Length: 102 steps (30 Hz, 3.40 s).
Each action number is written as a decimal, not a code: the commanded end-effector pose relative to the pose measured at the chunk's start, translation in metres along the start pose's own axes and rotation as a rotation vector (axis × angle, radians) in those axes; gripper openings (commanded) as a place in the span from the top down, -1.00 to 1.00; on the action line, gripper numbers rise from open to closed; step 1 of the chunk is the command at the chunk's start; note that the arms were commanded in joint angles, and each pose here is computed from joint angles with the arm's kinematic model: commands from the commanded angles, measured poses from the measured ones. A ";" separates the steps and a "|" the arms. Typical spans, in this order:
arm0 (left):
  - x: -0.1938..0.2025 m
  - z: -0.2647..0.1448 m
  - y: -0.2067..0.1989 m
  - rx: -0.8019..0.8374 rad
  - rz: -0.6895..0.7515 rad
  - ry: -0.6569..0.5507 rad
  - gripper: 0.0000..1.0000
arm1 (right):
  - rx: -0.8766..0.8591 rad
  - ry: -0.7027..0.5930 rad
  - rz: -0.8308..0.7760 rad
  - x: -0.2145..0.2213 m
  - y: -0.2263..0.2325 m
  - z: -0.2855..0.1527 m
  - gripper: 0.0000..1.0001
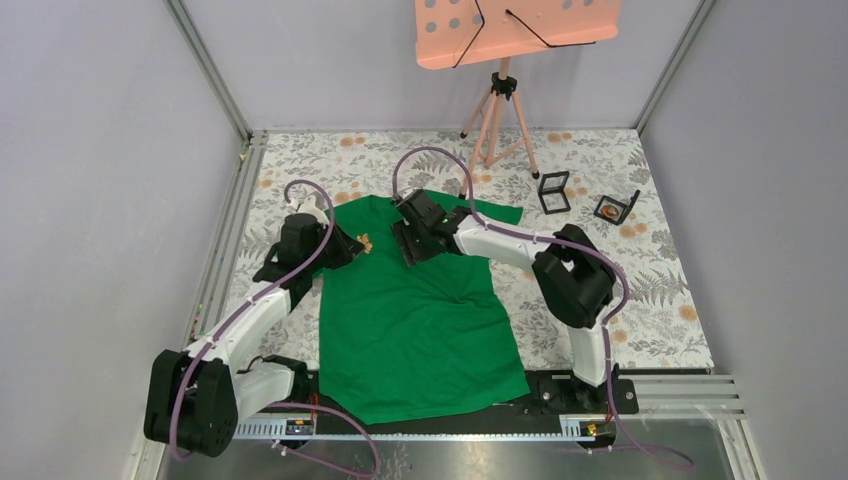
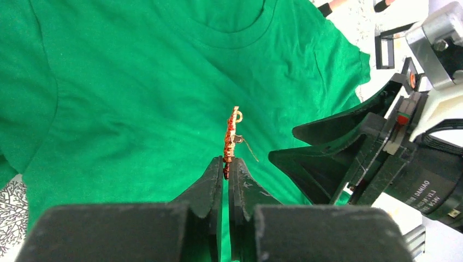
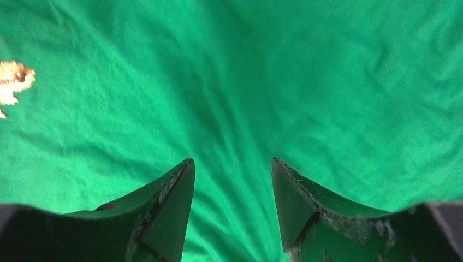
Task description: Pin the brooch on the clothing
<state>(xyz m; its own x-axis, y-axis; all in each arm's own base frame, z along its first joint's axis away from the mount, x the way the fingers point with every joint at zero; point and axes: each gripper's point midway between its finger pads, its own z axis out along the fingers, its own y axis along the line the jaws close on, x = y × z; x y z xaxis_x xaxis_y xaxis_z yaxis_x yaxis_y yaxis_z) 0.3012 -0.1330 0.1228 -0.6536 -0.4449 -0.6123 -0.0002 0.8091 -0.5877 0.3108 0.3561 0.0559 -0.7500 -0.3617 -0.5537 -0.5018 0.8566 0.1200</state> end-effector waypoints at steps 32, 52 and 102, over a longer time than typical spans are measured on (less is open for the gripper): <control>0.005 0.056 0.006 0.030 -0.061 -0.020 1.00 | 0.074 -0.036 0.042 -0.038 -0.006 0.024 0.73; 0.026 0.090 -0.006 -0.015 -0.021 0.049 1.00 | -0.101 -0.113 0.081 -0.051 0.023 -0.010 1.00; 0.026 0.090 -0.031 0.099 0.037 0.049 1.00 | -0.234 0.037 0.016 0.002 0.035 0.032 1.00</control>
<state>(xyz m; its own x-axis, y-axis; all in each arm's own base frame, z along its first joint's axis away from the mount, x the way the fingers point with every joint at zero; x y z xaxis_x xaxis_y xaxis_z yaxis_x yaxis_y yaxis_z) 0.3392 -0.1976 0.0423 -0.7580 -0.3821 -0.5287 0.0032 0.8083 -0.5887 0.3008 0.3987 0.0316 -0.7748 -0.3736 -0.5100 -0.5762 0.7493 0.3264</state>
